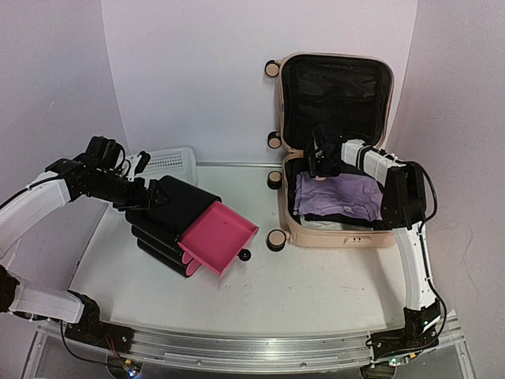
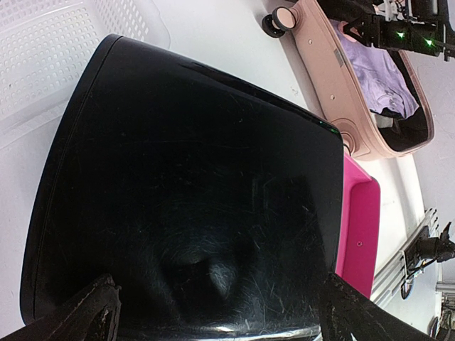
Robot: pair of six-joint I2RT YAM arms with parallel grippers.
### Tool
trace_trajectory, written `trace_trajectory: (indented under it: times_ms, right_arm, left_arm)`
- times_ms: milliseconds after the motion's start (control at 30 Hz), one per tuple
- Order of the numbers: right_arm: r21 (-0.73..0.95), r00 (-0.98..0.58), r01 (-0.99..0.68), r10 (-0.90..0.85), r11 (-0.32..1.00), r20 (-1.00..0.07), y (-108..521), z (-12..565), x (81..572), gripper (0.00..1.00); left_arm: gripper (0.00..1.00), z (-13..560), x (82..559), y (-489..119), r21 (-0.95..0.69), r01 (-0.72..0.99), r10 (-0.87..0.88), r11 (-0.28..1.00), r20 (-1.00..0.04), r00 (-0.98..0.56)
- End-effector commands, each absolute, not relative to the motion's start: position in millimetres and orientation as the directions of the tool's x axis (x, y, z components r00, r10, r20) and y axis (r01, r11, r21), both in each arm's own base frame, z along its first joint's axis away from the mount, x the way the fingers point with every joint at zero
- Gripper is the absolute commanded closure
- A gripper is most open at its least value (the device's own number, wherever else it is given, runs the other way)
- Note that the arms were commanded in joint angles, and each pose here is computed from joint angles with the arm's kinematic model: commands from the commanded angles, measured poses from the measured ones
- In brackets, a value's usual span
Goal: Open, take out, and arrange the luggage
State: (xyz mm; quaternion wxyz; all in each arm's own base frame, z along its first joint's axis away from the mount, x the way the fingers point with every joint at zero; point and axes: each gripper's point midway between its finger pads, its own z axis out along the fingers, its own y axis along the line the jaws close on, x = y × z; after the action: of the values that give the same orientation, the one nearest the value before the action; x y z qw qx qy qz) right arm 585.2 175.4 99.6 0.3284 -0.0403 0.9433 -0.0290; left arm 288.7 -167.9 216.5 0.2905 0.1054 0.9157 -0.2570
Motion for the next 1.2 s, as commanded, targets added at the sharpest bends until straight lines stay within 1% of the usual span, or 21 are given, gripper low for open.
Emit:
trace_trajectory:
  times_ms: [0, 100, 200, 300, 367, 400, 600, 733, 800, 833, 867, 900, 933, 1033, 1167]
  right_arm:
    - [0.044, -0.706, -0.121, -0.055, 0.992, -0.706, 189, 187, 573, 0.6]
    - [0.142, -0.702, -0.185, -0.029, 0.972, -0.712, 202, 212, 549, 0.63]
    - [0.276, -0.68, -0.275, 0.017, 0.921, -0.733, 219, 243, 517, 0.63]
    - [0.423, -0.668, -0.403, 0.055, 0.812, -0.742, 249, 261, 479, 0.63]
    - [0.481, -0.673, -0.478, 0.045, 0.735, -0.738, 272, 265, 447, 0.63]
    - [0.485, -0.658, -0.525, 0.027, 0.699, -0.752, 285, 275, 431, 0.63]
    - [0.416, -0.562, -0.759, -0.181, 0.501, -0.807, 368, 284, 332, 0.6]
    - [0.374, -0.525, -0.804, -0.255, 0.463, -0.812, 402, 272, 301, 0.59]
    - [0.354, -0.522, -0.799, -0.268, 0.487, -0.81, 408, 268, 300, 0.6]
    - [0.327, -0.532, -0.769, -0.267, 0.549, -0.803, 400, 264, 308, 0.59]
    - [0.273, -0.546, -0.71, -0.262, 0.649, -0.796, 383, 258, 321, 0.55]
    - [0.223, -0.562, -0.646, -0.258, 0.73, -0.786, 367, 253, 331, 0.54]
    - [0.169, -0.569, -0.599, -0.267, 0.783, -0.778, 352, 248, 338, 0.53]
    - [0.1, -0.593, -0.598, -0.355, 0.795, -0.723, 342, 225, 337, 0.46]
    - [0.131, -0.646, -0.58, -0.357, 0.804, -0.674, 343, 202, 336, 0.38]
  left_arm:
    - [0.02, 190, 267, -162, -0.414, 0.293, 0.07, 0.861, -0.475, -0.877]
    - [0.02, 189, 267, -162, -0.415, 0.292, 0.07, 0.862, -0.473, -0.878]
    - [0.02, 188, 267, -162, -0.417, 0.29, 0.07, 0.862, -0.468, -0.881]
    - [0.02, 187, 268, -162, -0.415, 0.289, 0.071, 0.863, -0.466, -0.882]
    - [0.02, 186, 269, -162, -0.414, 0.289, 0.073, 0.863, -0.464, -0.883]
    - [0.02, 186, 269, -163, -0.414, 0.289, 0.073, 0.863, -0.463, -0.883]
    - [0.02, 185, 271, -164, -0.415, 0.288, 0.076, 0.863, -0.458, -0.886]
    - [0.02, 185, 271, -164, -0.416, 0.287, 0.075, 0.863, -0.456, -0.887]
    - [0.02, 185, 271, -164, -0.418, 0.286, 0.074, 0.862, -0.456, -0.887]
    - [0.02, 187, 271, -164, -0.42, 0.288, 0.072, 0.861, -0.46, -0.885]
    - [0.02, 188, 270, -164, -0.42, 0.29, 0.071, 0.86, -0.464, -0.883]
    - [0.02, 189, 269, -164, -0.419, 0.292, 0.072, 0.86, -0.468, -0.881]
    - [0.02, 189, 268, -162, -0.415, 0.292, 0.07, 0.862, -0.471, -0.879]
    - [0.02, 186, 268, -161, -0.406, 0.289, 0.074, 0.867, -0.469, -0.88]
    - [0.02, 183, 269, -160, -0.4, 0.284, 0.075, 0.872, -0.463, -0.883]
